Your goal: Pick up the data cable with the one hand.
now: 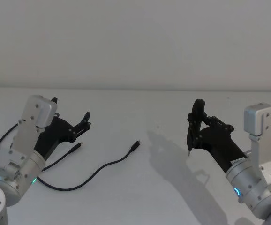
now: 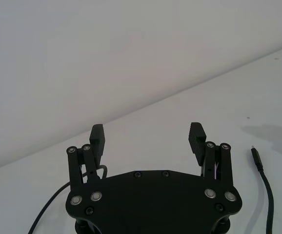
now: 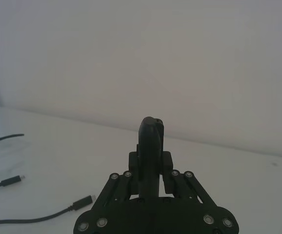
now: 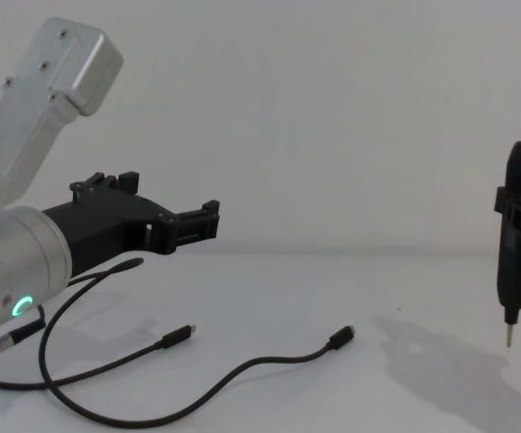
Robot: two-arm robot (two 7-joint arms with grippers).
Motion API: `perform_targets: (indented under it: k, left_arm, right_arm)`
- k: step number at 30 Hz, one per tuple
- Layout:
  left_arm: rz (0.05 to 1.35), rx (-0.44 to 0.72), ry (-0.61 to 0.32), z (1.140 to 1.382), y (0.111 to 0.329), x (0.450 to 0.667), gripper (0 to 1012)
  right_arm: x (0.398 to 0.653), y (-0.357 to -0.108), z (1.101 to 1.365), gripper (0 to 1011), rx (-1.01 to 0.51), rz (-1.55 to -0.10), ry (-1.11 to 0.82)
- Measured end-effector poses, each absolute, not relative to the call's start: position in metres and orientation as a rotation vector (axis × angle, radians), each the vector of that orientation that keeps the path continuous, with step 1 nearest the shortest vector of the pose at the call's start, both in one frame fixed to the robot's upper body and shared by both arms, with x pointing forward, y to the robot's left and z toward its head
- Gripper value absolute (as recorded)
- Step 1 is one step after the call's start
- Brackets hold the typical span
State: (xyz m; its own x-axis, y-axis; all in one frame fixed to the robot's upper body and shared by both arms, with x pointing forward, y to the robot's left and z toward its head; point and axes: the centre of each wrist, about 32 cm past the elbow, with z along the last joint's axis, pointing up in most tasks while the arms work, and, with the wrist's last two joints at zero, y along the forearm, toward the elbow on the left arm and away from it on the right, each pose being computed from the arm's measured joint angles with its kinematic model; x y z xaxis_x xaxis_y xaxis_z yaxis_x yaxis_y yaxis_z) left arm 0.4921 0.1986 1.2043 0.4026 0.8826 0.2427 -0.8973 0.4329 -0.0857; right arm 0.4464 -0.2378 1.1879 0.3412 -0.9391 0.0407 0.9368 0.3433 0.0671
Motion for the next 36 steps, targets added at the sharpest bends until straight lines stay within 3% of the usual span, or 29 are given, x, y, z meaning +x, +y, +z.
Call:
perform_targets:
  k: [36]
  left_arm:
    - [1.124, 0.061, -0.268, 1.2044, 0.1984, 0.4920, 1004]
  right_arm:
    - [0.4433, -0.2371, 1.1887, 275, 0.026, -1.230, -0.075]
